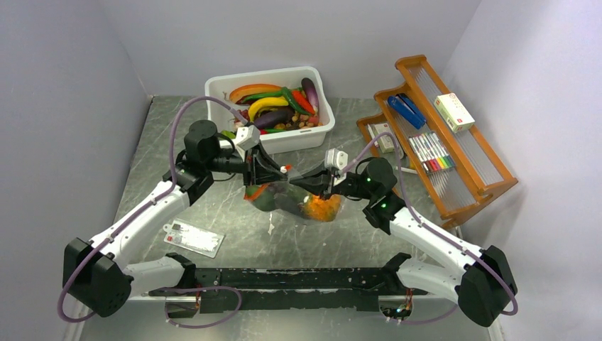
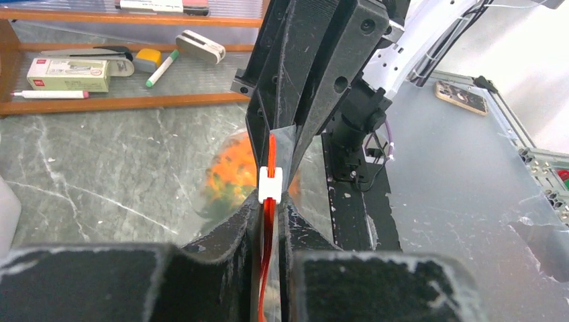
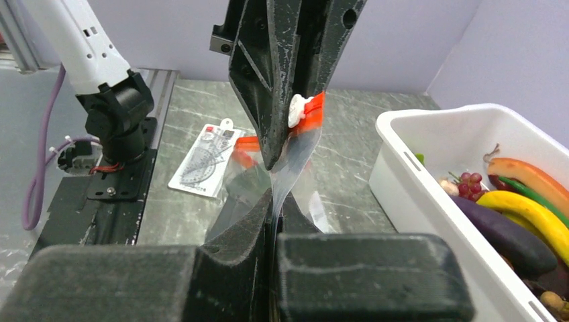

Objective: Place the food in the zip-top bag and seal the zipper
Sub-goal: Zip the zipper food storage bag at the center of the board.

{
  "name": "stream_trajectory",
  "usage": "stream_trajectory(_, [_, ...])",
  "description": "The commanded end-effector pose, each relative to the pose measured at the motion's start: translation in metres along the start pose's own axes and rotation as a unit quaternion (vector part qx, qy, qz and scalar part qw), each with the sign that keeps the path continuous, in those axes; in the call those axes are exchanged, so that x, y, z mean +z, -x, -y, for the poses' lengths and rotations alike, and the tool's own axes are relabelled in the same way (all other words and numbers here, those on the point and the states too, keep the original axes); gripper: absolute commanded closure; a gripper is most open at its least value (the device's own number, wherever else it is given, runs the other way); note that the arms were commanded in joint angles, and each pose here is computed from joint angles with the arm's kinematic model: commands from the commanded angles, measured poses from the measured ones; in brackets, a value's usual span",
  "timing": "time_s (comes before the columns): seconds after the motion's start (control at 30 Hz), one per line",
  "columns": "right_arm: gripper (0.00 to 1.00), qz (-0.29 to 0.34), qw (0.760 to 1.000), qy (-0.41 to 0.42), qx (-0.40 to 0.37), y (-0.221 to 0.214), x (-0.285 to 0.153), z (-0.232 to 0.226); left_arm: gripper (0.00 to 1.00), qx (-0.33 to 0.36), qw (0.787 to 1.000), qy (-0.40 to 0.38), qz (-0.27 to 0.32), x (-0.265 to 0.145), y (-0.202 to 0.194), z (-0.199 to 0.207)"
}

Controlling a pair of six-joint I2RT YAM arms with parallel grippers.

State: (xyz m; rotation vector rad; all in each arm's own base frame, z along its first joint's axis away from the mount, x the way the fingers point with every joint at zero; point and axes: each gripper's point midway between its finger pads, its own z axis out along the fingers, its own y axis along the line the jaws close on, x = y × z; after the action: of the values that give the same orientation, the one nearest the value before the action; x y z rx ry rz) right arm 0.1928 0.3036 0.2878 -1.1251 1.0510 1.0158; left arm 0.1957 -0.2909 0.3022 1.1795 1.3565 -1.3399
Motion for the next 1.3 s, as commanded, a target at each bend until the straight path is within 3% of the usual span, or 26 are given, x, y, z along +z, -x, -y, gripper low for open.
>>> stream_trajectory(0.0, [1.00,0.036,0.998,-0.019,-0.042,0.027,0.000,0.008,0.92,0.005,1.000,-0.011,-0.012,-0.002,-0.012,0.003])
stream_trajectory(0.07, [1.00,0.030,0.999,-0.012,-0.039,0.023,0.001,0.006,0.85,0.006,1.000,-0.013,-0.009,-0.002,-0.010,0.005])
stream_trajectory(0.13, [1.00,0.031,0.999,-0.006,-0.038,0.022,0.000,0.003,0.62,0.002,1.000,-0.008,-0.005,-0.002,-0.006,0.004])
stream_trajectory(0.17, [1.00,0.032,0.999,-0.004,-0.038,0.022,0.000,0.002,0.57,0.002,1.000,-0.008,-0.002,-0.002,-0.002,0.004])
stream_trajectory(0.33, [1.00,0.029,0.999,0.002,-0.038,0.020,-0.001,-0.001,0.51,0.000,1.000,-0.017,0.020,-0.001,0.011,0.010])
stream_trajectory(0.67, [1.00,0.017,0.999,0.001,-0.041,0.016,0.000,-0.001,0.60,-0.009,1.000,-0.002,0.028,-0.001,0.017,0.007])
stream_trajectory(0.87, [1.00,0.015,0.999,-0.002,-0.044,0.016,-0.001,-0.001,0.78,-0.018,1.000,-0.003,0.025,0.000,0.014,0.005])
stream_trajectory(1.03, [1.00,0.007,0.999,-0.005,-0.043,0.011,-0.003,-0.001,0.74,-0.020,0.999,-0.008,0.025,0.001,0.014,0.006])
stream_trajectory(1.1, [1.00,0.009,0.999,-0.009,-0.043,0.011,-0.003,0.000,0.91,-0.018,1.000,-0.012,0.023,0.001,0.012,0.007])
stream_trajectory(1.27, [1.00,0.020,0.999,-0.031,-0.036,0.018,-0.003,0.006,0.93,-0.020,1.000,-0.011,0.008,0.000,-0.001,0.005])
